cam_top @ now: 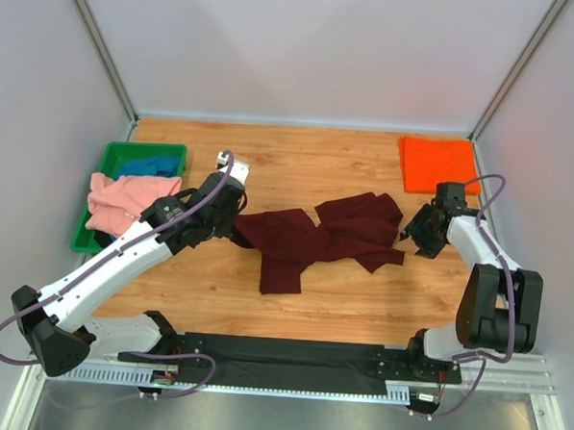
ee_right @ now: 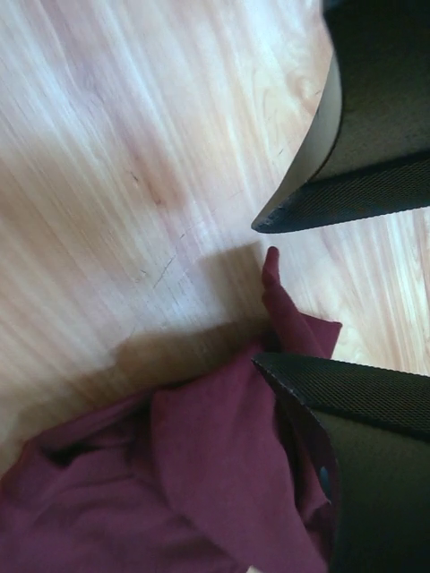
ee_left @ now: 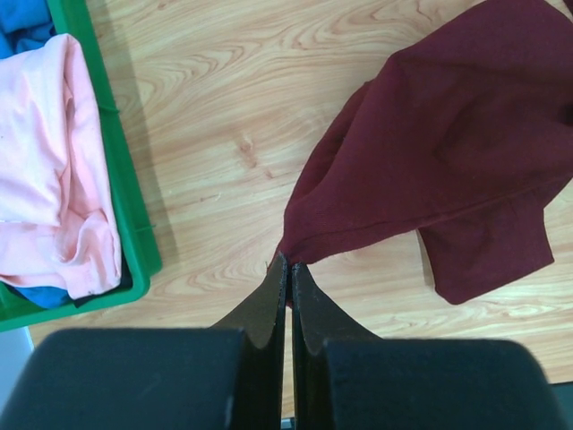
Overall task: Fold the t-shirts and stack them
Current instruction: Flatten the tshirt out
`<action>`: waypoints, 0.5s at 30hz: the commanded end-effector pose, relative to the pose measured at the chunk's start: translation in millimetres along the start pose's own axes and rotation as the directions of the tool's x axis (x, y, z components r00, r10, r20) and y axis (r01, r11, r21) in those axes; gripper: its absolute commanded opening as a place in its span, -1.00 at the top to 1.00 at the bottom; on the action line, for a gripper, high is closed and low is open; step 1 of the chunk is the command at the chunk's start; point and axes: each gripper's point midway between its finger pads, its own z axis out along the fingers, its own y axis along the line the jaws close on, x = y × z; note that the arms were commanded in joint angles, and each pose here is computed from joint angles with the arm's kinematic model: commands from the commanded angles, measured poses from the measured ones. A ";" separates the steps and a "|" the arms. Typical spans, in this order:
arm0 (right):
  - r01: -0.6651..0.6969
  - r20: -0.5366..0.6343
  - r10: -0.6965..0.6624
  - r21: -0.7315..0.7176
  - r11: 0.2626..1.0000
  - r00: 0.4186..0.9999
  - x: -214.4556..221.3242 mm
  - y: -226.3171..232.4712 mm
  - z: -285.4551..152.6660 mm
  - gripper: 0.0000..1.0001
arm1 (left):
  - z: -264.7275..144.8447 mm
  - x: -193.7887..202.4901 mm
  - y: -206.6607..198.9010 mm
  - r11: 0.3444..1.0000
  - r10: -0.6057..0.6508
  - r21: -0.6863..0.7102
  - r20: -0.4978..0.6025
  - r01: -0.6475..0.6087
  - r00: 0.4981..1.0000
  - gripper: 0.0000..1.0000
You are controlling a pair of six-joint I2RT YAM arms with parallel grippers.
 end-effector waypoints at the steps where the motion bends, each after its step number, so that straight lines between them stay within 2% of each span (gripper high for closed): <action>1: -0.004 0.013 0.005 -0.107 0.994 1.000 -3.1 19.8 18.0 -0.16 | -2.3 -8.2 1.7 1.000 0.015 0.005 0.021 -0.015 1.000 1.00; 3: -0.009 0.008 0.010 -0.131 0.991 1.000 1.1 23.2 23.6 -0.16 | -2.9 -8.5 2.4 1.000 0.012 0.005 0.023 -0.013 1.000 1.00; 5: -0.013 -0.008 0.012 -0.118 0.993 1.000 9.3 18.5 26.2 -0.08 | -4.1 -8.9 3.4 1.000 0.002 0.002 0.030 -0.002 1.000 1.00; 7: -0.016 -0.013 0.015 -0.129 0.991 1.000 15.8 16.8 21.7 0.20 | -5.0 -9.2 3.5 1.000 -0.007 0.003 0.035 0.006 0.999 1.00; 9: -0.018 -0.018 0.015 -0.152 0.988 1.000 22.6 19.5 15.9 0.38 | -4.0 -9.9 3.0 1.000 -0.009 0.004 0.034 0.009 0.999 1.00; 10: -0.016 -0.030 0.012 -0.159 0.987 0.999 29.6 18.5 14.3 0.61 | -3.3 -10.2 3.6 1.000 -0.016 0.000 0.034 0.016 0.999 1.00; 13: -0.005 -0.036 -0.003 -0.222 0.975 0.999 40.5 26.8 -2.2 0.99 | -2.5 -11.7 3.4 1.000 -0.026 -0.002 0.031 0.026 0.999 1.00; 15: -0.008 -0.043 -0.003 -0.252 0.968 0.999 48.8 29.0 -14.8 0.99 | -2.3 -14.3 4.9 0.999 -0.030 -0.012 0.032 0.031 0.999 1.00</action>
